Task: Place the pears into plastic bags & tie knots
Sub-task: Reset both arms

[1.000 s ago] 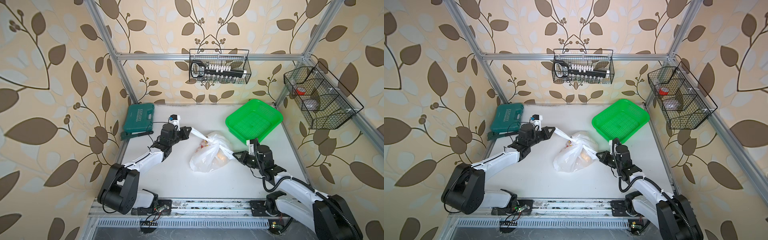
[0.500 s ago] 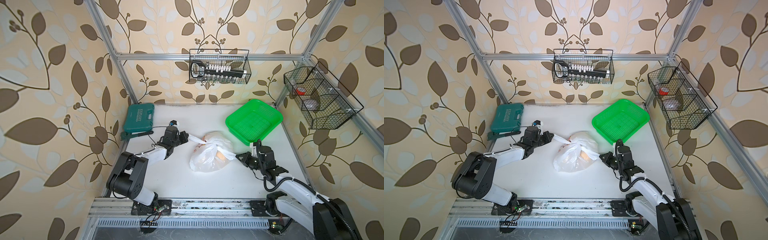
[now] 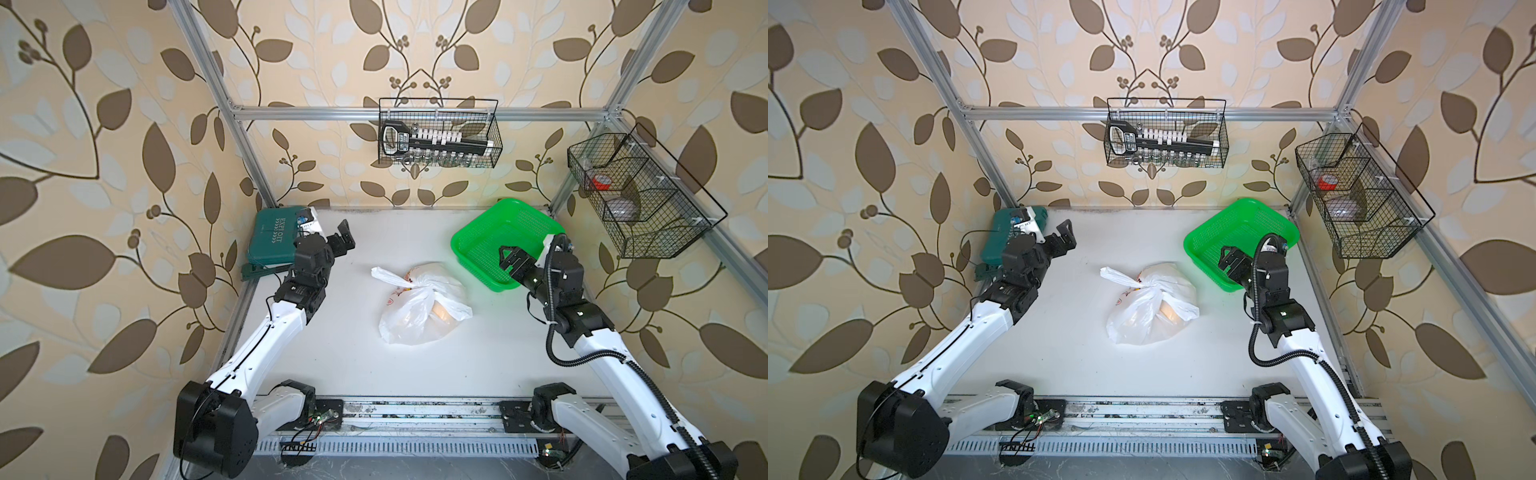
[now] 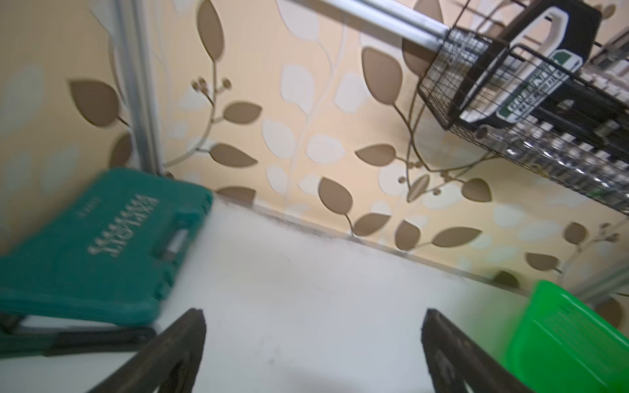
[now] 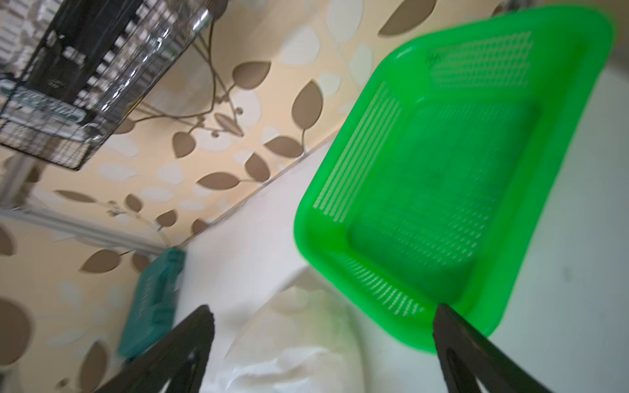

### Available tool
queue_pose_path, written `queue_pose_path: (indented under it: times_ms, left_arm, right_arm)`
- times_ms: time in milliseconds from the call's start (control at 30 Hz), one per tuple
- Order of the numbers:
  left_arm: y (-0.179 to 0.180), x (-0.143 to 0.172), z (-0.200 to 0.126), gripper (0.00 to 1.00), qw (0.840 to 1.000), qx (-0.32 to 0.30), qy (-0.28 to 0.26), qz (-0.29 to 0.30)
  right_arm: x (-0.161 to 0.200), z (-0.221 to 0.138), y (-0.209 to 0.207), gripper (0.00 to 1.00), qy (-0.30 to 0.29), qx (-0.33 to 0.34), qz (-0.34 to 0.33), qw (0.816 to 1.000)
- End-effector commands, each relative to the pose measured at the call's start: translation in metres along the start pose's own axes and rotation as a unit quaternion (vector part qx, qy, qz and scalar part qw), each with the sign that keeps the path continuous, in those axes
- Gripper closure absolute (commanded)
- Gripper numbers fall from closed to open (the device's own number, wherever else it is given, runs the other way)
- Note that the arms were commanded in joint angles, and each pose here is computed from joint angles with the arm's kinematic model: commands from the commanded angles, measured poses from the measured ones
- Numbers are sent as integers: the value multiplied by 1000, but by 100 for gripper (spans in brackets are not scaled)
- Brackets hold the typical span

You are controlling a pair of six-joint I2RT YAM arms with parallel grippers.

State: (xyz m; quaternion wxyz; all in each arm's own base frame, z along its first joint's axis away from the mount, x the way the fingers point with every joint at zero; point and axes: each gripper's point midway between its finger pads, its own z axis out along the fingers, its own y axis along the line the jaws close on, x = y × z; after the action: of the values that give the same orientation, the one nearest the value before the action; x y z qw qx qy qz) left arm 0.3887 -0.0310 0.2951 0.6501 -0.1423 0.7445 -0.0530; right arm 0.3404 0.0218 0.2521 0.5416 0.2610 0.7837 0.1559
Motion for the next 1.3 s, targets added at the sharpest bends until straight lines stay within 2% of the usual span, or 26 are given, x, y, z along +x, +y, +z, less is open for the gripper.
queue_pose_path:
  times_ms: [0,100,267,300,367,400,467,533,600,667,700,767,833,1267]
  left_arm:
    - [60,12,-4,1,987,-116,-7,109]
    - [93,41,-14,1,984,-135,9,117]
    - [105,123,-11,1,981,-102,97,135]
    - [106,140,-10,1,980,-93,103,139]
    - [106,158,-9,1,984,-72,82,139]
    - [98,156,-2,1,985,-52,71,147]
    - [91,170,8,1,979,-33,136,147]
    - [82,167,11,1,987,-2,107,119]
    - [72,185,10,1,984,44,105,135]
    - [79,196,16,1,985,31,106,132]
    - [76,199,21,1,983,40,118,137]
    - [73,206,28,1,977,46,157,138]
    - [74,206,30,1,977,44,159,136]
    - [79,207,35,1,976,42,175,120]
  right_arm:
    - [-39,6,-41,0,-132,124,-143,973]
    - [-35,24,-68,0,-127,180,-194,956]
    - [1,51,-112,0,-93,190,-220,952]
    - [9,56,-117,0,-94,186,-230,951]
    - [23,62,-123,0,-99,169,-237,952]
    - [32,65,-124,0,-98,153,-235,955]
    - [44,69,-115,0,-118,104,-247,956]
    - [62,75,-111,0,-103,67,-252,960]
    - [64,72,-109,0,-144,44,-256,955]
    - [73,82,-110,0,-89,46,-258,961]
    - [69,83,-109,0,-104,40,-256,960]
    - [72,88,-115,0,-79,55,-251,963]
    - [69,88,-112,0,-94,50,-254,961]
    - [74,92,-110,0,-79,59,-263,960]
